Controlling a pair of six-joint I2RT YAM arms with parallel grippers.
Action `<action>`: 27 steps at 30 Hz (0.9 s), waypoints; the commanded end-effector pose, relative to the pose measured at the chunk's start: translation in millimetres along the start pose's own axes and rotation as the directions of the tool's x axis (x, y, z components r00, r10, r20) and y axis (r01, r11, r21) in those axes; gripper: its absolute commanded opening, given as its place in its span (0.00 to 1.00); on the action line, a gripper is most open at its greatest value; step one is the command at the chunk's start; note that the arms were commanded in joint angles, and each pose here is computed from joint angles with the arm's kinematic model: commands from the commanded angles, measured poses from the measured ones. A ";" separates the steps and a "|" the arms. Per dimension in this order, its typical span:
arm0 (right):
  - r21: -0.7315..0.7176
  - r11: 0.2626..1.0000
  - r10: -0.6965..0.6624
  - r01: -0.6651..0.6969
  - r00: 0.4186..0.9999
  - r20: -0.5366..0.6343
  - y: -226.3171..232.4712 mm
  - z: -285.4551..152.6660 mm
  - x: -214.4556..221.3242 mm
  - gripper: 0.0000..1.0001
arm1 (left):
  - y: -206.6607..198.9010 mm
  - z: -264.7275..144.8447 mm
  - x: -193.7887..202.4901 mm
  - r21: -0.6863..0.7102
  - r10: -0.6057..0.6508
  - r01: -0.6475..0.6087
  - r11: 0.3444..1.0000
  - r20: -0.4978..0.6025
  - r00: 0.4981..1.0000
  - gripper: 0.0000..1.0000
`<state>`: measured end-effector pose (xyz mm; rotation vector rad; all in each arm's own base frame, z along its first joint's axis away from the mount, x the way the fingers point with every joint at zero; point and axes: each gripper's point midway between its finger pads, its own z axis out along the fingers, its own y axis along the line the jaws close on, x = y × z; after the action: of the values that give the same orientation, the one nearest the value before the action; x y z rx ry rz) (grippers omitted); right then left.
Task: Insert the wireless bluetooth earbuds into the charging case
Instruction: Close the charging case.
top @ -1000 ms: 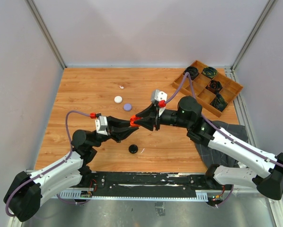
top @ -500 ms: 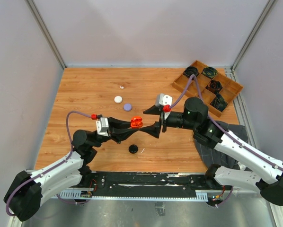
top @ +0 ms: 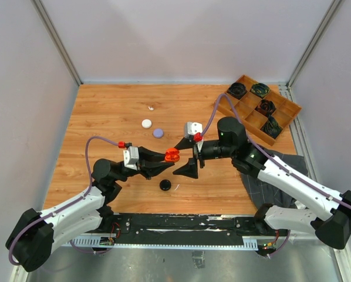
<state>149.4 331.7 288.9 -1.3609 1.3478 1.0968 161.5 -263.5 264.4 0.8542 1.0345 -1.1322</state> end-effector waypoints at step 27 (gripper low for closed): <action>0.456 0.890 0.030 0.000 0.998 -0.059 -62.2 -39.7 34.7 0.92 | 58.1 -67.8 101.0 -0.733 -0.656 0.342 0.587 -0.184 0.732 0.00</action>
<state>191.5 296.8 274.7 -1.1540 1.4737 0.7866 218.6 -240.4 181.5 0.4172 1.7819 -0.9989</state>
